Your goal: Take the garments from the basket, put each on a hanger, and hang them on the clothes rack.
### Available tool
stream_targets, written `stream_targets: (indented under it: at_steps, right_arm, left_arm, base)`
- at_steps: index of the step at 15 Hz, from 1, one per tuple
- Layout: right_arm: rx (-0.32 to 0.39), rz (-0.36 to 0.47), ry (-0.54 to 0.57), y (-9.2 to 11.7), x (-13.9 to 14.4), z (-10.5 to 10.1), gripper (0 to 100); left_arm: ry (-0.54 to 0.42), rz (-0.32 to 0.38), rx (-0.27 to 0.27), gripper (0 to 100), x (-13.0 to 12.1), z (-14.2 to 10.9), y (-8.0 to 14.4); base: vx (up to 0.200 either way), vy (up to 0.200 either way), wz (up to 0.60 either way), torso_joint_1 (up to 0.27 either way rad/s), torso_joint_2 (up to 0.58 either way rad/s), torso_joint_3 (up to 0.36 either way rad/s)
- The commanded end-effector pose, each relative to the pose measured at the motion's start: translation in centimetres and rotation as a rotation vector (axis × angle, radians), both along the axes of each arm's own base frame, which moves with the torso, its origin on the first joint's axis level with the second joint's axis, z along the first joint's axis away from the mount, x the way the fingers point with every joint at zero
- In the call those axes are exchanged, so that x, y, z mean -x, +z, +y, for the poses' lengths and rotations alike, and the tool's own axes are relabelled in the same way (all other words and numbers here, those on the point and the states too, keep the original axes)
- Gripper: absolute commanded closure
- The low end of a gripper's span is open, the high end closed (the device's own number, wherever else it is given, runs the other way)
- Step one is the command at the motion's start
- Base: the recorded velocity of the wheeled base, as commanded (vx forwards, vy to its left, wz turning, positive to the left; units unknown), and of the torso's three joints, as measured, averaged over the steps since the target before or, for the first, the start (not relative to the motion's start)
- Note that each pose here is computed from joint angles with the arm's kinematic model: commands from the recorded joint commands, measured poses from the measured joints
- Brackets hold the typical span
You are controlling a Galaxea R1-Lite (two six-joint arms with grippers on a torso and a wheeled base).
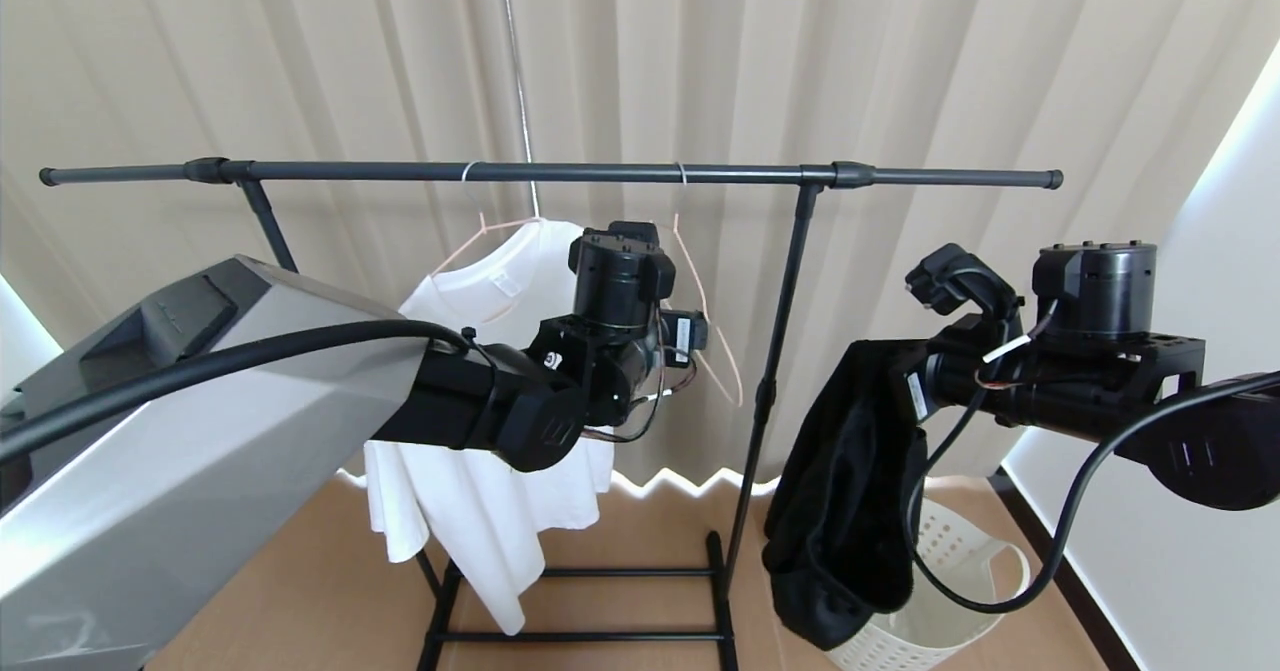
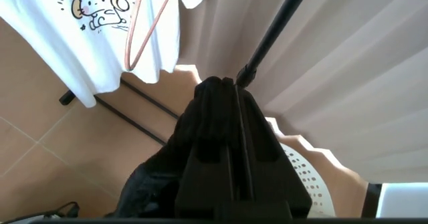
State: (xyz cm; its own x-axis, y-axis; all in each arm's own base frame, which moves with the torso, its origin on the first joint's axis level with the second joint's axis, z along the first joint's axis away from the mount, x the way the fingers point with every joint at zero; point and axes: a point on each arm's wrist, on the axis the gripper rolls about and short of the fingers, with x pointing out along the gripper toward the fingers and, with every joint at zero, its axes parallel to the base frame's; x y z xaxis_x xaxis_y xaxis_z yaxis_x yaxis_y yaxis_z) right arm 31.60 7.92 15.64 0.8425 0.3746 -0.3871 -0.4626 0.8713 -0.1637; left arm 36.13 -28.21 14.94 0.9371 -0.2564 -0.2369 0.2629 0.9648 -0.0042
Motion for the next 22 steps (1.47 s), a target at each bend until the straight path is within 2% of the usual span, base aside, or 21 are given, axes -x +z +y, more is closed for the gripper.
stream_targets:
  at_steps: [1, 2, 7, 10, 13, 15, 16, 19, 22]
  right_arm:
    - [0.0, -0.002, 0.001, 0.0, 0.0, 0.0, 100]
    - [0.001, -0.001, 0.001, 0.0, 0.0, 0.0, 100]
    - [0.001, -0.001, 0.001, 0.0, 0.0, 0.0, 100]
    - [0.001, 0.002, 0.005, -0.1, 0.0, 0.1, 100]
    - [0.004, 0.01, 0.003, -0.4, -0.1, 0.2, 100]
    - [0.022, 0.009, -0.038, -0.5, -0.3, 0.1, 100]
    - [0.028, 0.016, -0.041, -0.8, -0.5, 0.2, 100]
    - [0.028, 0.016, -0.041, -0.8, -0.5, 0.2, 100]
    - [0.028, 0.018, -0.041, -0.9, -0.5, 0.2, 100]
  left_arm:
    - [-0.013, -0.017, 0.006, 0, 0.9, 0.0, 0.9]
    - [-0.019, -0.02, -0.012, 0, 0.8, 0.0, 0.8]
    - [-0.055, -0.025, -0.016, 0, 0.2, -0.6, 0.3]
    - [-0.043, -0.028, -0.011, 0, -2.3, -1.0, -1.2]
    - [-0.047, -0.039, 0.002, 0, -3.6, -1.4, -1.9]
    - [-0.046, -0.023, -0.01, 0, -4.1, -1.7, -3.0]
    - [-0.043, -0.006, -0.023, 0, -4.3, -1.7, -3.7]
    - [-0.003, 0.018, -0.042, 0, -4.9, -0.4, -3.7]
    - [0.012, 0.02, -0.042, 0, -4.6, 0.7, -2.8]
  base:
    - [0.0, 0.0, 0.0, 0.0, 0.0, 0.0]
    - [0.0, 0.0, 0.0, 0.0, 0.0, 0.0]
    - [0.0, 0.0, 0.0, 0.0, 0.0, 0.0]
    - [0.0, 0.0, 0.0, 0.0, 0.0, 0.0]
    - [0.0, 0.0, 0.0, 0.0, 0.0, 0.0]
    - [0.0, 0.0, 0.0, 0.0, 0.0, 0.0]
    - [0.0, 0.0, 0.0, 0.0, 0.0, 0.0]
    - [0.0, 0.0, 0.0, 0.0, 0.0, 0.0]
    - [0.0, 0.0, 0.0, 0.0, 0.0, 0.0]
